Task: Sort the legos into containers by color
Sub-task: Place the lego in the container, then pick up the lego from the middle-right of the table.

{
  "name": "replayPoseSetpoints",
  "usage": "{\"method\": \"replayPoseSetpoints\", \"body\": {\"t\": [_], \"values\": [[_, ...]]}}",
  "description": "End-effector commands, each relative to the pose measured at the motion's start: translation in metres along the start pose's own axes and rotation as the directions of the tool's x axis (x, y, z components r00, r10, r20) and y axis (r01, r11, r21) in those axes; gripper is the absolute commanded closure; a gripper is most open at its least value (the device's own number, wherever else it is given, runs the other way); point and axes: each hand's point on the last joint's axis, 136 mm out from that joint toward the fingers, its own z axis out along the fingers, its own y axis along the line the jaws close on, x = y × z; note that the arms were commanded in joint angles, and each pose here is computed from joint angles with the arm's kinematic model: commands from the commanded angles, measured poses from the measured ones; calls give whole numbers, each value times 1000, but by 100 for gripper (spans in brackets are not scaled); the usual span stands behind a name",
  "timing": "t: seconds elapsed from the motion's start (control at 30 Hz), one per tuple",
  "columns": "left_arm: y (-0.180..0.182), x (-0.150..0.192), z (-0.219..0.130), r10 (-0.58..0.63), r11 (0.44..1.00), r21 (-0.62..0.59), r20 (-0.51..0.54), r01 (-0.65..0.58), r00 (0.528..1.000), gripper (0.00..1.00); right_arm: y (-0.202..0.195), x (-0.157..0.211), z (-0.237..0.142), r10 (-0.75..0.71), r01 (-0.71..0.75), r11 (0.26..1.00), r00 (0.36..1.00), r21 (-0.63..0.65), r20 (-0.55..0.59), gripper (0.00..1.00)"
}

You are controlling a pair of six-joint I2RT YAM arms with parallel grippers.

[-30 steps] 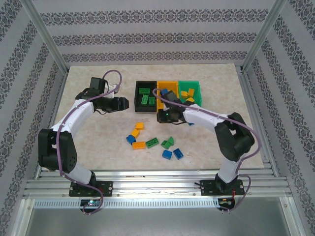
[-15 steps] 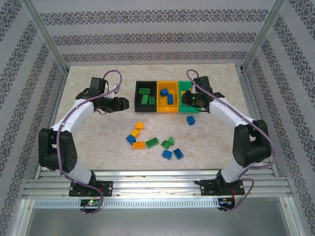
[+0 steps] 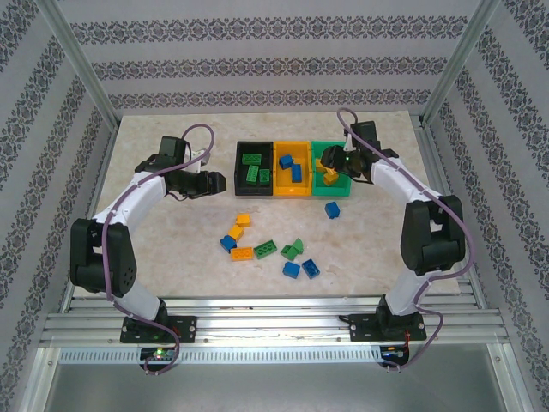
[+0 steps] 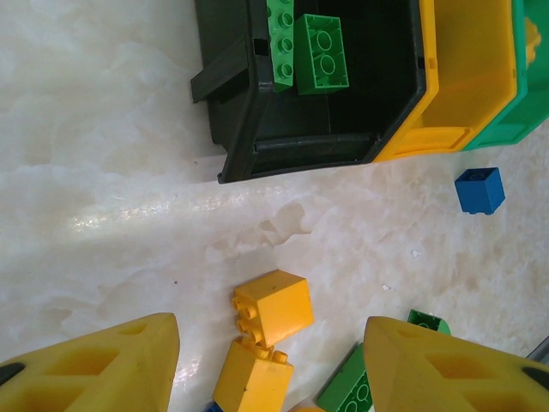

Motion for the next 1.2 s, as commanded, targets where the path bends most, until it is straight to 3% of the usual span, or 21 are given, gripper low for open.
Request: {"method": "replayPoseSetpoints", "body": {"t": [0.0,0.57,0.93,1.17], "values": [[3,0,0,-17,1000,13,-13,17,1000,41,7,20,13,-38,38,999,997,-3,-61,47],[4,6,11,-44,998,38,-49,46,998,41,14,78,2,-207,208,978,975,9,-80,45],[3,6,13,-48,998,47,-55,50,997,41,-30,119,-16,-210,231,967,961,105,-178,44],[2,6,13,-49,997,54,-59,52,997,41,-50,124,-15,-181,217,964,959,154,-218,43]]}}
